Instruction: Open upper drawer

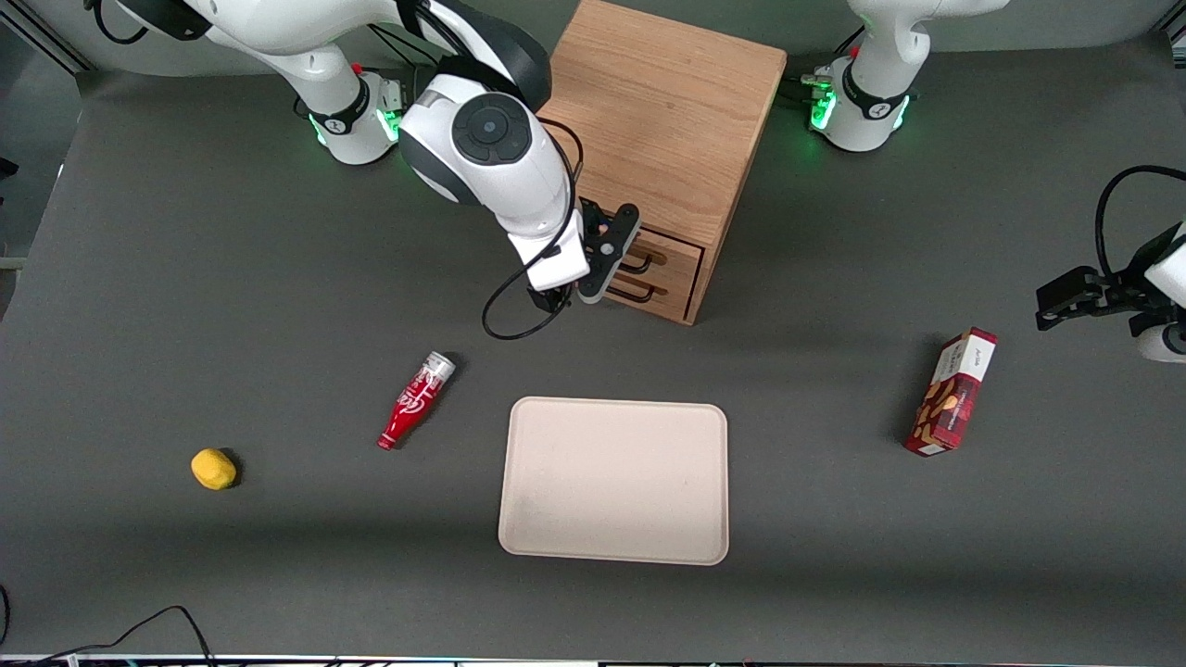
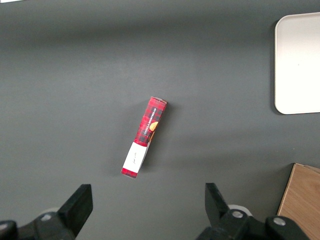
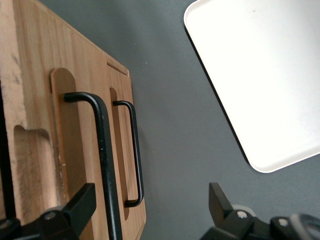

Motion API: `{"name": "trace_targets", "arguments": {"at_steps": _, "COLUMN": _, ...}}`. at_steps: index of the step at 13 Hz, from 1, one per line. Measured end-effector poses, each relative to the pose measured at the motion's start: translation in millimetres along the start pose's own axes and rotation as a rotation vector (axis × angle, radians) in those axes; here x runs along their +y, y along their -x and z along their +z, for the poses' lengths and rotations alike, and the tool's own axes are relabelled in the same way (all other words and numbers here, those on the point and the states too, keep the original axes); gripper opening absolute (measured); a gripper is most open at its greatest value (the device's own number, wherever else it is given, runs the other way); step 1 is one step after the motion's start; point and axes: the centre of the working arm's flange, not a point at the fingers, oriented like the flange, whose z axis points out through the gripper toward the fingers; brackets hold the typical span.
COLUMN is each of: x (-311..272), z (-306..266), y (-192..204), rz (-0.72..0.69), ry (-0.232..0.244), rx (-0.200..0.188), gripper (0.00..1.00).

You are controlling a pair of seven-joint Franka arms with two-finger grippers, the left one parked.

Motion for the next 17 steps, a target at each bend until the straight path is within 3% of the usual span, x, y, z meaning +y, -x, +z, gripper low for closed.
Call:
{"name": "trace_targets", "arguments": {"at_steps": 8, "x": 11.8, "z": 18.7, "y": -2.5, "rz": -0.073, "ry": 0.03, "rx": 0.005, "gripper": 1.0}}
{"name": "trace_targets", "arguments": {"at_steps": 17, "x": 93.3, "z": 11.7, "y": 11.1, "rz": -0.086, "ry": 0.087, "rx": 0.016, "gripper": 1.0}}
